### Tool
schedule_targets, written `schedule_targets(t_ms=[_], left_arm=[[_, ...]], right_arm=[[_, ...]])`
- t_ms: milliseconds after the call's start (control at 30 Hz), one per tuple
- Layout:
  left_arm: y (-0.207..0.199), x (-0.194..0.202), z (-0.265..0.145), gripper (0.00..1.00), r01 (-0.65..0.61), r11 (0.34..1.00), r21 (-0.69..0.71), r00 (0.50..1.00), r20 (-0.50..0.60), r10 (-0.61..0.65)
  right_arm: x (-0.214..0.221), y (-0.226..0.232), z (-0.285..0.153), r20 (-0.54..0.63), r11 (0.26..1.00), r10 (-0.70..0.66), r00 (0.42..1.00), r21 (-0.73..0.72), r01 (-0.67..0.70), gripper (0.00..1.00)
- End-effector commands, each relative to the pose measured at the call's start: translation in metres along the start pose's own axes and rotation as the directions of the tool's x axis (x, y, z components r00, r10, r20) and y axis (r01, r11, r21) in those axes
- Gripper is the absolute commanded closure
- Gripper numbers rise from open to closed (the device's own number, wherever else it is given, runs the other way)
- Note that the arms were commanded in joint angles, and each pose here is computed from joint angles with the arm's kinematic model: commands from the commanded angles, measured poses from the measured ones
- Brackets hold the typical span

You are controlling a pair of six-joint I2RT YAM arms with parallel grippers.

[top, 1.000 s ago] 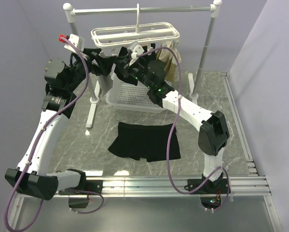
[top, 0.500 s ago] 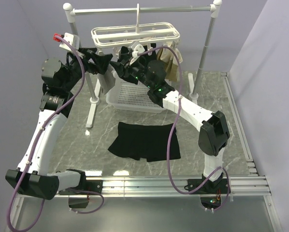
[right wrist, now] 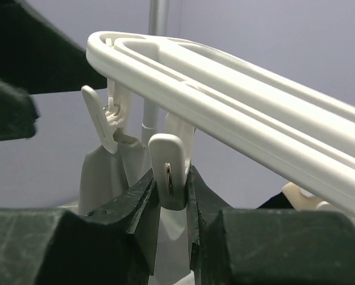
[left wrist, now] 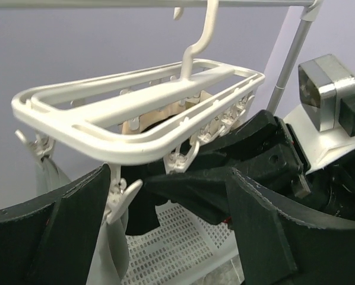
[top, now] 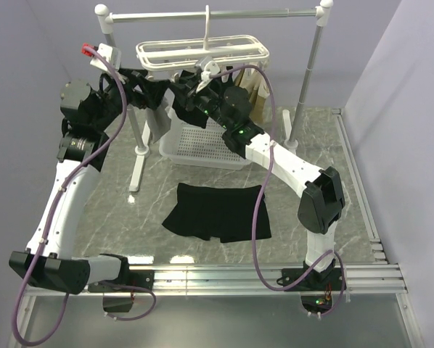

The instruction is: Clip the underwear to the hanger

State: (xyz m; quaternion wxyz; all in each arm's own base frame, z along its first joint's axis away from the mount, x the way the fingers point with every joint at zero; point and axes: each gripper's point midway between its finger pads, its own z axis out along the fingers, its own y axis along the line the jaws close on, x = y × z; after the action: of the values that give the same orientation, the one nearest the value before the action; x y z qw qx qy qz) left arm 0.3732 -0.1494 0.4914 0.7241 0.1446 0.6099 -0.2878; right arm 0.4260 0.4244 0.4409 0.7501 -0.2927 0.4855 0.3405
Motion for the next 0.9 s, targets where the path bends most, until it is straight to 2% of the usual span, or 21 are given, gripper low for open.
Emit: schedule_targets(t_ms=[0, 133, 200, 300, 433, 533, 600, 633, 667, 767, 867], left_arm=[[-0.013, -0.018, 0.001, 0.16, -0.040, 0.997, 0.062, 0.999, -0.014, 0.041], [-0.026, -0.016, -0.004, 0.16, -0.062, 0.988, 0.139, 0.997, -0.034, 0.067], [-0.032, -0.016, -0.006, 0.17, -0.039, 0.986, 0.164, 0.998, -0.042, 0.047], [-0.034, -0.012, -0.006, 0.19, 0.052, 0.987, 0.152, 0.996, -0.073, -0.041], [-0.028, -0.003, -0.005, 0.21, 0.288, 0.956, 0.050, 0.954, -0.102, -0.282], [-0.050, -0.008, -0.014, 0.22, 0.355, 0.924, 0.145, 0.934, -0.103, -0.343], [-0.053, -0.011, -0.018, 0.21, 0.327, 0.932, 0.157, 0.945, -0.042, -0.324], [-0.052, -0.024, -0.028, 0.20, 0.293, 0.946, 0.138, 0.954, 0.027, -0.300], [-0.046, -0.017, -0.029, 0.20, 0.288, 0.951, 0.114, 0.955, 0.039, -0.294], [-0.036, -0.033, -0.038, 0.20, 0.238, 0.970, 0.043, 0.963, 0.121, -0.242], [-0.021, -0.035, -0.043, 0.20, 0.236, 0.970, -0.058, 0.964, 0.141, -0.226]], right_arm=[[-0.043, 0.000, 0.002, 0.080, 0.999, -0.027, 0.996, -0.024, 0.029, 0.90], [-0.046, 0.002, -0.001, 0.052, 0.998, -0.027, 0.998, -0.049, 0.029, 0.99], [-0.042, 0.005, -0.002, 0.020, 0.998, -0.016, 1.000, -0.061, 0.018, 1.00], [-0.041, 0.006, -0.003, -0.016, 0.998, 0.003, 1.000, -0.066, -0.004, 1.00], [-0.041, 0.009, -0.005, -0.046, 0.997, 0.025, 0.999, -0.072, -0.029, 1.00], [-0.042, 0.009, -0.007, -0.051, 0.997, 0.022, 0.998, -0.072, -0.026, 1.00], [-0.042, 0.008, -0.007, -0.056, 0.997, 0.019, 0.998, -0.068, -0.023, 1.00], [-0.043, 0.007, -0.007, -0.053, 0.998, 0.018, 0.998, -0.065, -0.021, 1.00], [-0.043, 0.007, -0.007, -0.053, 0.998, 0.018, 0.998, -0.063, -0.022, 1.00], [-0.045, 0.005, -0.006, -0.050, 0.998, 0.025, 0.998, -0.051, -0.027, 1.00], [-0.045, 0.005, -0.006, -0.052, 0.998, 0.035, 0.998, -0.046, -0.037, 1.00]])
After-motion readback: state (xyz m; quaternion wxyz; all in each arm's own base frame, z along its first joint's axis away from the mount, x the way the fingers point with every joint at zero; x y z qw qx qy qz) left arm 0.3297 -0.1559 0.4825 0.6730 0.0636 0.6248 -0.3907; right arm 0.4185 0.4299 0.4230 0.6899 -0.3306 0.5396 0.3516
